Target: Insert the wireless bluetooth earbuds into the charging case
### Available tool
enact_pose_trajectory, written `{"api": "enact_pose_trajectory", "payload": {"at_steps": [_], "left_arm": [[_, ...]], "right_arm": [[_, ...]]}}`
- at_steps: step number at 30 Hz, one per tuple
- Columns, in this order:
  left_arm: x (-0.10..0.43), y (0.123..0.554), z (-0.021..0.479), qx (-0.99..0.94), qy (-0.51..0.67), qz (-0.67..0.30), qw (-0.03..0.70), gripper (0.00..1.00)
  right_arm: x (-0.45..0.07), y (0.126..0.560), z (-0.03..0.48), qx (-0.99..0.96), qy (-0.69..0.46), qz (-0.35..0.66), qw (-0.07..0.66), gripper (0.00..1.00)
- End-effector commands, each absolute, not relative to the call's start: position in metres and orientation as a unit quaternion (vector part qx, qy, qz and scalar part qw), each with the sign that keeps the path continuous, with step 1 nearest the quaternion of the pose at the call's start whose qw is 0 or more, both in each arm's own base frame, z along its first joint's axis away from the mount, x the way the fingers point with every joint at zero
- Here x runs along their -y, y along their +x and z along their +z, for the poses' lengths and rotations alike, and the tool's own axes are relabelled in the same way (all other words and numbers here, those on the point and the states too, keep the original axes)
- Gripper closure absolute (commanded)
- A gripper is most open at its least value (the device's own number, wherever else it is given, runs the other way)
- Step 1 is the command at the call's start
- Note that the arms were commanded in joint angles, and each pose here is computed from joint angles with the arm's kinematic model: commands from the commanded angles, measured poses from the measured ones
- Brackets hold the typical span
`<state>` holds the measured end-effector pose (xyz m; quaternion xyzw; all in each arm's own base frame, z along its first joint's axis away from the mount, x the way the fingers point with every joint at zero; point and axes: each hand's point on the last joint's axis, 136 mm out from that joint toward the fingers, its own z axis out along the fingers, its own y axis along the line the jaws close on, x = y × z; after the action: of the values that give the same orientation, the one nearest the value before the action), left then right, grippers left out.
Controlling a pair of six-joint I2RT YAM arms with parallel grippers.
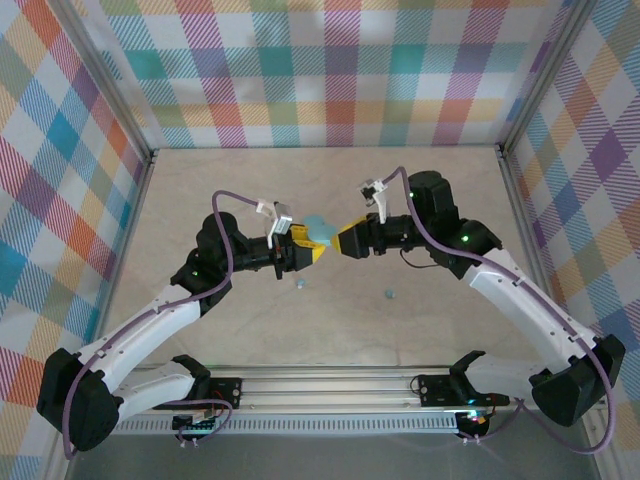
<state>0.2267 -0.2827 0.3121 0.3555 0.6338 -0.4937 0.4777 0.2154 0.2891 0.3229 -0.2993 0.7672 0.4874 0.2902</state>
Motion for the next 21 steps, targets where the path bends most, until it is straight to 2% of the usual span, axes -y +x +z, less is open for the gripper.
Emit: {"api": "enact_pose_trajectory", "payload": {"at_steps": [1, 21], "left_arm": [[0.283, 0.221, 0.341, -0.604, 0.369, -0.499, 0.5, 0.95], [0.292, 0.213, 0.329, -0.607, 0.377, -0.512, 0.476, 0.95]], "right_arm": [[-0.294, 0.205, 0.332, -0.732, -0.342, 0.504, 0.307, 0.39], [-0.289, 0.264, 0.329, -0.788, -0.244, 0.446, 0.348, 0.38]]}}
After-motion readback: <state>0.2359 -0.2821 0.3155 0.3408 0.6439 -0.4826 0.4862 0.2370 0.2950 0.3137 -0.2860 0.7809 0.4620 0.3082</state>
